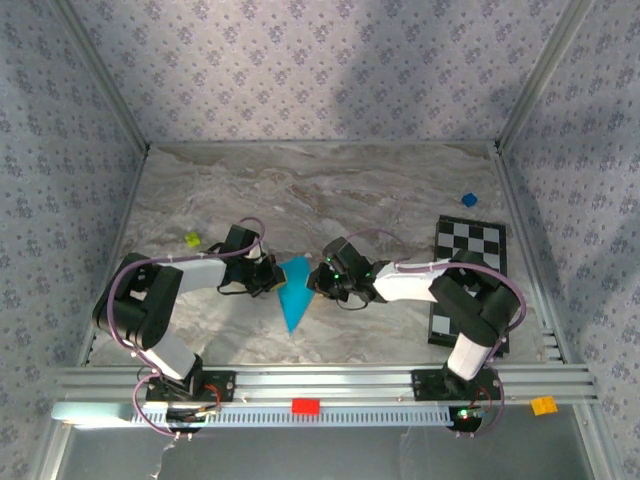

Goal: Fold a paper plane with a square sheet of paper (pick it up from the middle)
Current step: Fold the wing for the fifth time at the center of the table.

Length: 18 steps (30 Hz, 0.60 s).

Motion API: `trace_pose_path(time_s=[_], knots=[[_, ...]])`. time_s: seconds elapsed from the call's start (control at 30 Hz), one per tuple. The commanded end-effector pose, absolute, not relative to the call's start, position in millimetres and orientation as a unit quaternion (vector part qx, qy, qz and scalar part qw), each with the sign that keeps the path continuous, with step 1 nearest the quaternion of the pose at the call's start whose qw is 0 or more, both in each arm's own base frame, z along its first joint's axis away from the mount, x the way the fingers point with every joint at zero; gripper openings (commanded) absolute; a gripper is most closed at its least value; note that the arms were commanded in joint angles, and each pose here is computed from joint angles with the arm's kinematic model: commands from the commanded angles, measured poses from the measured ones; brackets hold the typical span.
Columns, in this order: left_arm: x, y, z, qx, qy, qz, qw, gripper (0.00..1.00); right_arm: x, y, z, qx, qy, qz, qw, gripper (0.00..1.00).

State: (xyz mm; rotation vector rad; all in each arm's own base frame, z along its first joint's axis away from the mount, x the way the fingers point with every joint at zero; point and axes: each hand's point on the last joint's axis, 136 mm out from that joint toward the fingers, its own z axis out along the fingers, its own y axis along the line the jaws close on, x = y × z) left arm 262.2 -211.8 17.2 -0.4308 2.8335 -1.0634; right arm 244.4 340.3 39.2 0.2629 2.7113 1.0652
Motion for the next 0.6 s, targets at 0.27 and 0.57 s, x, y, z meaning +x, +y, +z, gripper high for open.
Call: trace_pose_path(time_s=[0.27,0.57], knots=[[254,-205,14,-0.142,0.931,-0.334,0.038,0.01,214,375,60,0.014,0.916,0.394,0.079,0.08],[254,-206,15,-0.143,0.929,-0.338,0.038,0.01,212,393,42,0.011,0.915,0.401,0.041,0.06]])
